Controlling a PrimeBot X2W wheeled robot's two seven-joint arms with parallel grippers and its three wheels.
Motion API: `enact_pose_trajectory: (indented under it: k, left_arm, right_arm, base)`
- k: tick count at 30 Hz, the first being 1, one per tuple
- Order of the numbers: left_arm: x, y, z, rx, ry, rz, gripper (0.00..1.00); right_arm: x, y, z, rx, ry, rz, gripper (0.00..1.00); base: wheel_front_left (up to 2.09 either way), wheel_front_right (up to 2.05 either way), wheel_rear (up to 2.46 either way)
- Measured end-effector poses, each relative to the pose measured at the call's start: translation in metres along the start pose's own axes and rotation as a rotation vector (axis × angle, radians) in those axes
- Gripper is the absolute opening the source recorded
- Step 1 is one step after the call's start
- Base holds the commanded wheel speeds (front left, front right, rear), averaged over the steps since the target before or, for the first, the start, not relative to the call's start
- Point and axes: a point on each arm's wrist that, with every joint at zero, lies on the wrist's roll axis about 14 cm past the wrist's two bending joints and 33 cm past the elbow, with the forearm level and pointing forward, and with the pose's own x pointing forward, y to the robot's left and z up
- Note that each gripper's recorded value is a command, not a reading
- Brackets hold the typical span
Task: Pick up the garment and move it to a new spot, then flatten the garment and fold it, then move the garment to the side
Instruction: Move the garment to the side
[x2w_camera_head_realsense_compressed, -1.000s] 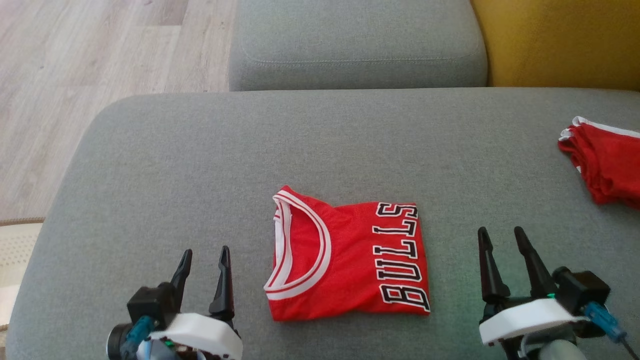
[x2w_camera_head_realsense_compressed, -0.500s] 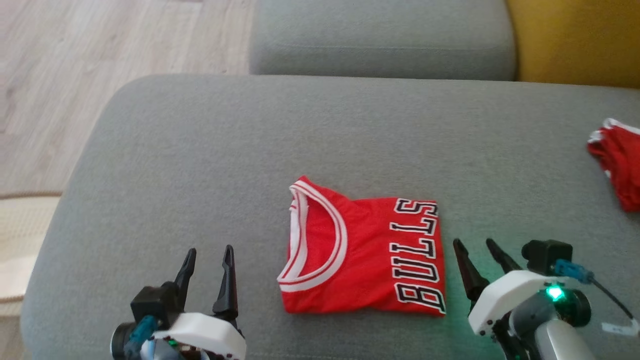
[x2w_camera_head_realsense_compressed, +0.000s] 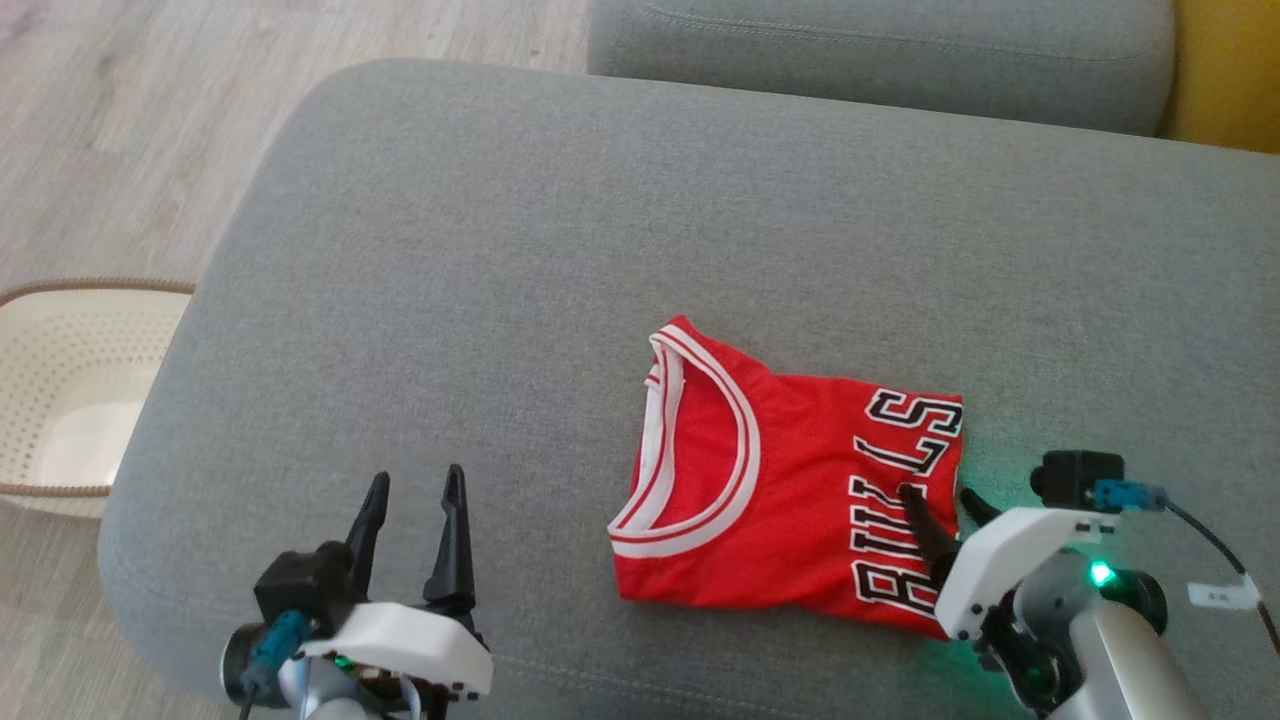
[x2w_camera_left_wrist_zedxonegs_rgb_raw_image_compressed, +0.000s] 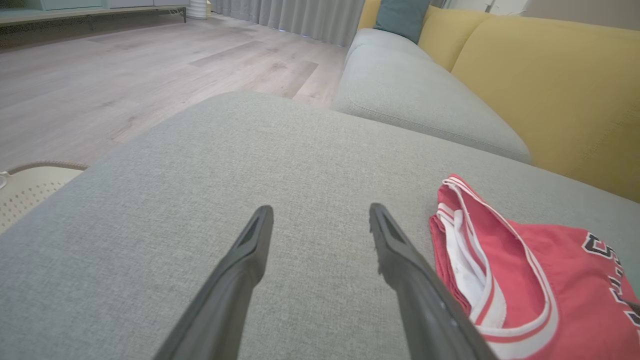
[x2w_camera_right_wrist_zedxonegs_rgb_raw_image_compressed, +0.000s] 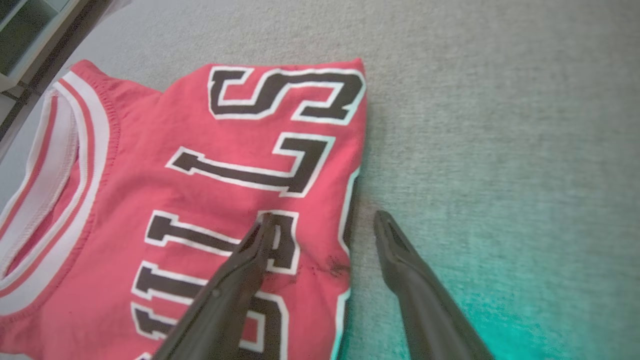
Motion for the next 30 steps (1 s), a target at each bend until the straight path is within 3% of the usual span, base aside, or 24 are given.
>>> enact_pose_trajectory:
  k: [1, 2, 3, 6, 7, 15, 24, 30]
  left_arm:
    - [0.000, 0.003, 0.000, 0.000, -0.001, 0.009, 1.00]
    - [0.000, 0.005, 0.000, 0.000, -0.001, 0.015, 1.00]
    - [0.000, 0.006, 0.000, 0.000, 0.000, 0.019, 1.00]
    - [0.000, 0.006, 0.000, 0.000, 0.000, 0.020, 1.00]
    - [0.001, 0.006, 0.000, 0.000, 0.000, 0.019, 1.00]
    - [0.010, -0.013, -0.003, 0.009, 0.009, -0.049, 1.00]
    - [0.034, -0.067, -0.008, 0.010, 0.026, -0.224, 1.00]
    - [0.051, -0.120, -0.023, 0.014, 0.064, -0.385, 1.00]
  right_arm:
    - [0.002, 0.003, -0.001, 0.002, 0.014, 0.010, 1.00]
    - [0.004, 0.006, -0.002, 0.003, 0.027, 0.019, 0.82]
    - [0.005, 0.008, -0.002, 0.006, 0.036, 0.026, 0.53]
    - [0.006, 0.010, -0.002, 0.005, 0.049, 0.033, 0.23]
    - [0.006, 0.010, -0.003, 0.006, 0.051, 0.033, 0.00]
    - [-0.005, -0.007, 0.009, 0.021, -0.035, -0.015, 0.00]
    - [-0.056, -0.088, 0.063, 0.025, -0.252, -0.225, 0.00]
    - [-0.102, -0.132, 0.065, 0.079, -0.329, -0.364, 0.00]
  base:
    - [0.00, 0.00, 0.00]
    - [0.00, 0.00, 0.00]
    - [0.00, 0.00, 0.00]
    - [0.00, 0.00, 0.00]
    - [0.00, 0.00, 0.00]
    - [0.00, 0.00, 0.00]
    - [0.00, 0.00, 0.00]
    - [0.00, 0.00, 0.00]
